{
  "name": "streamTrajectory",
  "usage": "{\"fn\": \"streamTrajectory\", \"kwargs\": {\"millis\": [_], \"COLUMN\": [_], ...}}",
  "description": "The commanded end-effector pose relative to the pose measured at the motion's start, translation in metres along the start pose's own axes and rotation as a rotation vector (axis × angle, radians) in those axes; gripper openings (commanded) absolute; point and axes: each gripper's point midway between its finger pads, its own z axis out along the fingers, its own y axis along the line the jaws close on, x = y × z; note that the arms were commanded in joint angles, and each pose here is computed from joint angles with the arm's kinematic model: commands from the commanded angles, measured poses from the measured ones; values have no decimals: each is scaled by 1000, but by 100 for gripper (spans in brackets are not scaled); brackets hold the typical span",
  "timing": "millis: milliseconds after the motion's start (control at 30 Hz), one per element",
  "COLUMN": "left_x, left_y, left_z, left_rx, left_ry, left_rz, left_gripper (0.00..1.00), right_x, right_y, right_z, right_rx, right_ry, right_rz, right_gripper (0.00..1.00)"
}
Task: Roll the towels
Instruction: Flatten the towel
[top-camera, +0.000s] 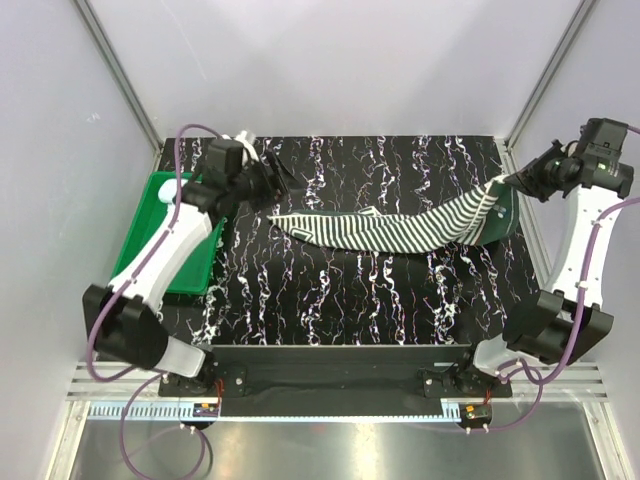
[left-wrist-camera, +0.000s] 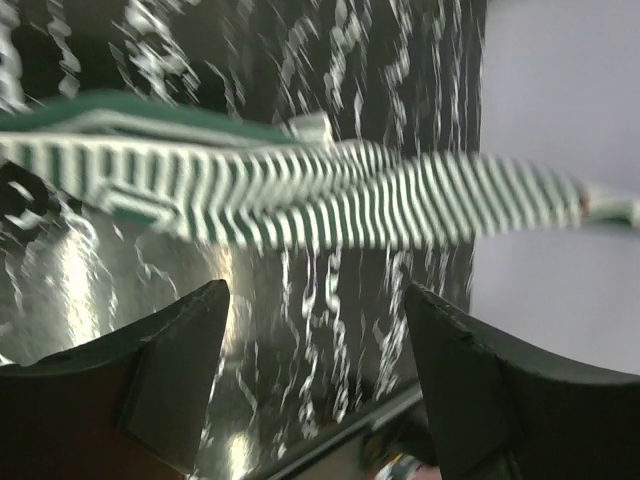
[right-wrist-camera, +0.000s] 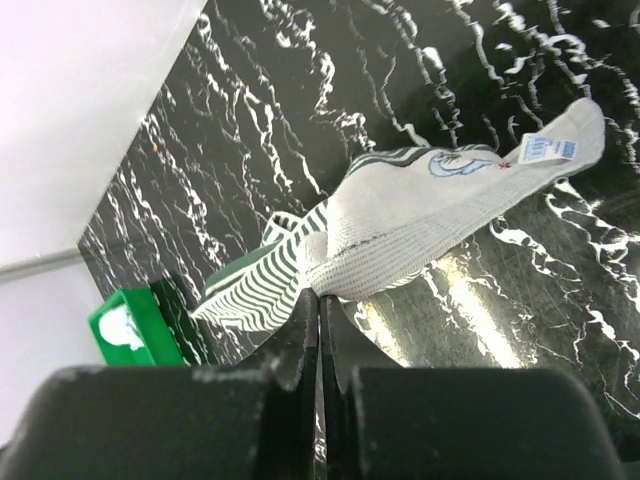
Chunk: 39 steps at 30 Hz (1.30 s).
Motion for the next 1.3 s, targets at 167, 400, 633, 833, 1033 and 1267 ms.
{"fn": "streamTrajectory", "kwargs": {"millis": [167, 400, 633, 833, 1033, 1267], "left_x": [55, 105, 166, 230, 259, 296], "left_y": [23, -46, -73, -64, -83, -81], "left_z": [10, -13, -23, 12, 43, 80], "left_rx": [-40, 149, 217, 207, 156, 111], "left_ry": [32, 57, 62, 191, 212, 249], "left_rz": [174, 277, 433, 530, 629, 739], "left_gripper": [76, 74, 77, 80, 85, 99], "right_x": [17, 2, -25, -38, -15, -23], "right_y": [136, 255, 258, 214, 230, 236], "right_z": [-78, -253, -277, -201, -200, -200], "right_rx": [-375, -868, -836, -521, -565, -541], "right_ry": [-89, -367, -562, -534, -498, -534], "right_rz": [-283, -453, -445, -443, -555, -555], "right_gripper": [0, 0, 0, 0, 0, 0]}}
